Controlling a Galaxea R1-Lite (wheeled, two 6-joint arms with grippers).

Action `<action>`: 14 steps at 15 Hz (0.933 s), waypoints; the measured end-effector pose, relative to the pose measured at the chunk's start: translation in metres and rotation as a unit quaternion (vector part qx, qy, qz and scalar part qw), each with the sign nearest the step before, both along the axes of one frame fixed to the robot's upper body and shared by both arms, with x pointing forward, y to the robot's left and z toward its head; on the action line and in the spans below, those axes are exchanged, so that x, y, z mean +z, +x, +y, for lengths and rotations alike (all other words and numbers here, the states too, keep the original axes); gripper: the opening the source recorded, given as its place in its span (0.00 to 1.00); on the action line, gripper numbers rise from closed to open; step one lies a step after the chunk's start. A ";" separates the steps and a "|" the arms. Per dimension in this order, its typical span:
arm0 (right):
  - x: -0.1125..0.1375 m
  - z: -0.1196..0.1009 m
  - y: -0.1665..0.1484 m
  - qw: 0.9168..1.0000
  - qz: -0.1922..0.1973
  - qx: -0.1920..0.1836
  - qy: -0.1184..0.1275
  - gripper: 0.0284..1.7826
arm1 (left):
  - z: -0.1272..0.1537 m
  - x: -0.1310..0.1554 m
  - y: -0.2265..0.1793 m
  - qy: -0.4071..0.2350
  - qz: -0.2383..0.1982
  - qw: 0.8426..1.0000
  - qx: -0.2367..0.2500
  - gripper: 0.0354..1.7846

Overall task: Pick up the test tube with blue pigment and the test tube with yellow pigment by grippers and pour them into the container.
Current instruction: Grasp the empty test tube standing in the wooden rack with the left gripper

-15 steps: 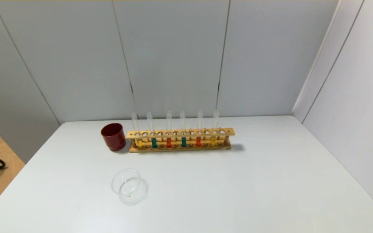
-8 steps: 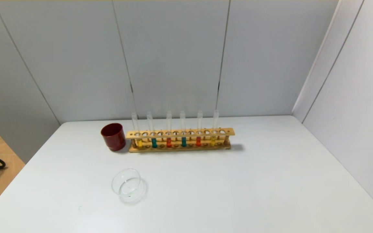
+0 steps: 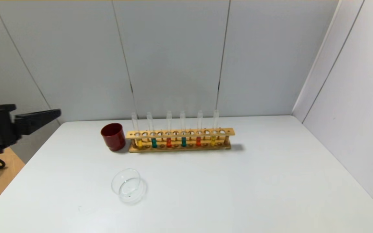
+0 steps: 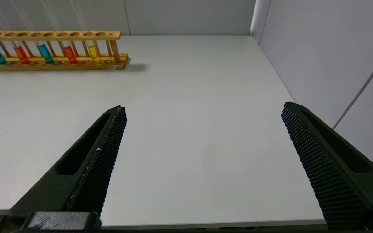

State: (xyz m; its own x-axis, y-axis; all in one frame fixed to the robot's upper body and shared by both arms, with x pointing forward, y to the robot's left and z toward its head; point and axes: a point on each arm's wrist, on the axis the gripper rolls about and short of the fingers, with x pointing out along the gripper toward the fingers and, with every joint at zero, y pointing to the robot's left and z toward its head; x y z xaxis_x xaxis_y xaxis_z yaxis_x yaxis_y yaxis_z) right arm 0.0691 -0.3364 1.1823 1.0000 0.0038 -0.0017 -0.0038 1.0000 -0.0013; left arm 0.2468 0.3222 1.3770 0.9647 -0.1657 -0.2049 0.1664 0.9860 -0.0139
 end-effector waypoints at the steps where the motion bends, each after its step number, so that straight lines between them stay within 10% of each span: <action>1: 0.000 0.000 0.000 1.000 0.000 0.000 0.000 0.98 | -0.005 -0.006 0.018 -0.007 0.010 1.000 -0.009 0.98; 14: 0.000 0.000 0.000 1.000 0.000 0.000 0.000 0.98 | -0.046 -0.133 0.180 -0.020 0.073 0.996 -0.042 0.98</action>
State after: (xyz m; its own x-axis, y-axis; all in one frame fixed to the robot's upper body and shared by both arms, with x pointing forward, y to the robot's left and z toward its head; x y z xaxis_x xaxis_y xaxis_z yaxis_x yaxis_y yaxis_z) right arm 0.0691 -0.3364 1.1823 1.0000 0.0043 -0.0017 -0.0043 1.0000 -0.0013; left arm 0.4271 0.2765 1.2441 0.9077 -0.2552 -0.3330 0.2418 0.9669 -0.0819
